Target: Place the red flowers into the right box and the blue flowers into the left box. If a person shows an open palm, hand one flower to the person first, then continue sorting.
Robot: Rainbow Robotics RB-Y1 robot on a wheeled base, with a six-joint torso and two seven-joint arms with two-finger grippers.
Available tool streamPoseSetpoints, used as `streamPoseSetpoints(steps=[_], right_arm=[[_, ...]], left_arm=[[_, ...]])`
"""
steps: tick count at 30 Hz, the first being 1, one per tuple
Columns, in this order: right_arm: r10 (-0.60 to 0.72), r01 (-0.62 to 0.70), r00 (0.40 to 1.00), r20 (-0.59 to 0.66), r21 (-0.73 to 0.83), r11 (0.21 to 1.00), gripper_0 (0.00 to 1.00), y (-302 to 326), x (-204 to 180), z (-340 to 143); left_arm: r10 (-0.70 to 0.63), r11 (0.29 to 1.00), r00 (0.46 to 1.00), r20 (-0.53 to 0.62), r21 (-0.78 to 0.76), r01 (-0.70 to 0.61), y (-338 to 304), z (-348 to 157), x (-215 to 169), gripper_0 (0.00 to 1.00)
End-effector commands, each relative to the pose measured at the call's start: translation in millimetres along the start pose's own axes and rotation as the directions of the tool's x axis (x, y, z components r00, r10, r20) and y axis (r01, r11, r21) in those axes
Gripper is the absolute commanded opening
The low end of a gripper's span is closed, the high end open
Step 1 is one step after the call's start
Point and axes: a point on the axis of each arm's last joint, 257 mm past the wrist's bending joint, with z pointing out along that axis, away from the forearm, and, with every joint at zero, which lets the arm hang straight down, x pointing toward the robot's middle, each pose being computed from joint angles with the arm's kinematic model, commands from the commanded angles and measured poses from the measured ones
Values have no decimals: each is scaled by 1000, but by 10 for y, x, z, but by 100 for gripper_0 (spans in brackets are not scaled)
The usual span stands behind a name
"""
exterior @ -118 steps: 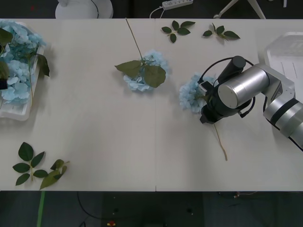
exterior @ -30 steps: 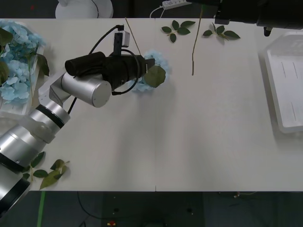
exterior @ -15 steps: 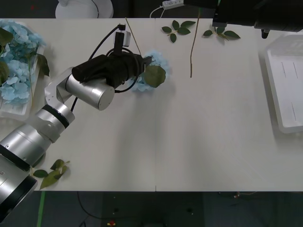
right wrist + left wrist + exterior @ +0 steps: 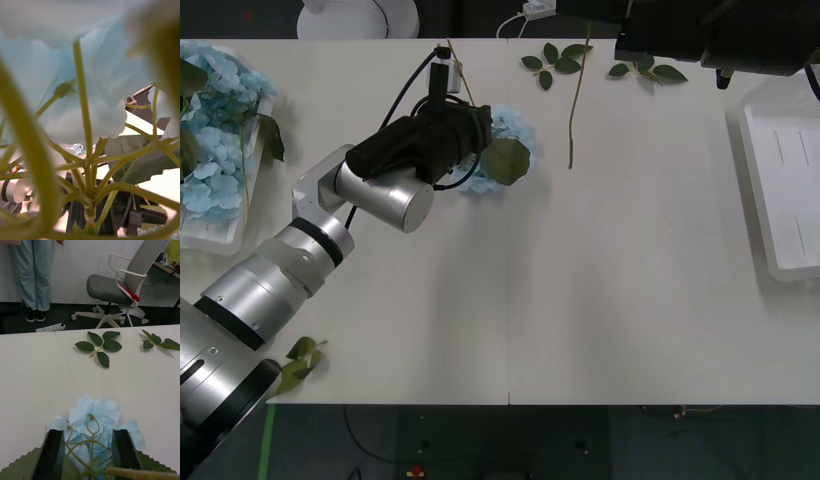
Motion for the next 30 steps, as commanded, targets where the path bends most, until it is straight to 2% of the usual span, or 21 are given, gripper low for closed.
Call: streamPoseSetpoints(steps=[1, 10, 13, 16, 22, 28, 30], right_arm=[[36, -36, 999, 1, -15, 999, 0, 115, -16, 48], [62, -62, 998, 1, -20, 998, 0, 139, -24, 53], [70, -70, 998, -1, -23, 997, 0, 155, -20, 63], [75, -75, 997, -2, -26, 997, 0, 169, -20, 66], [84, -84, 996, -2, -28, 996, 0, 182, -24, 68], [88, -88, 996, -4, -30, 996, 0, 202, -28, 74], [93, -93, 996, -5, -29, 995, 0, 199, -26, 74]], left_arm=[[95, 994, 994, 58, 55, -98, -351, 95, -325, 0], [90, 993, 994, 62, 68, -94, -181, -34, -427, 0], [64, 994, 997, 41, 86, -67, -46, -239, -430, 0], [114, 989, 993, 23, 92, -115, 66, -467, -485, 0], [101, 983, 974, 203, 130, -129, 232, -1080, -697, 0], [116, 973, 961, 252, 164, -161, 289, -1615, -616, 0], [103, 972, 947, 306, 171, -161, 313, -1778, -601, 0]])
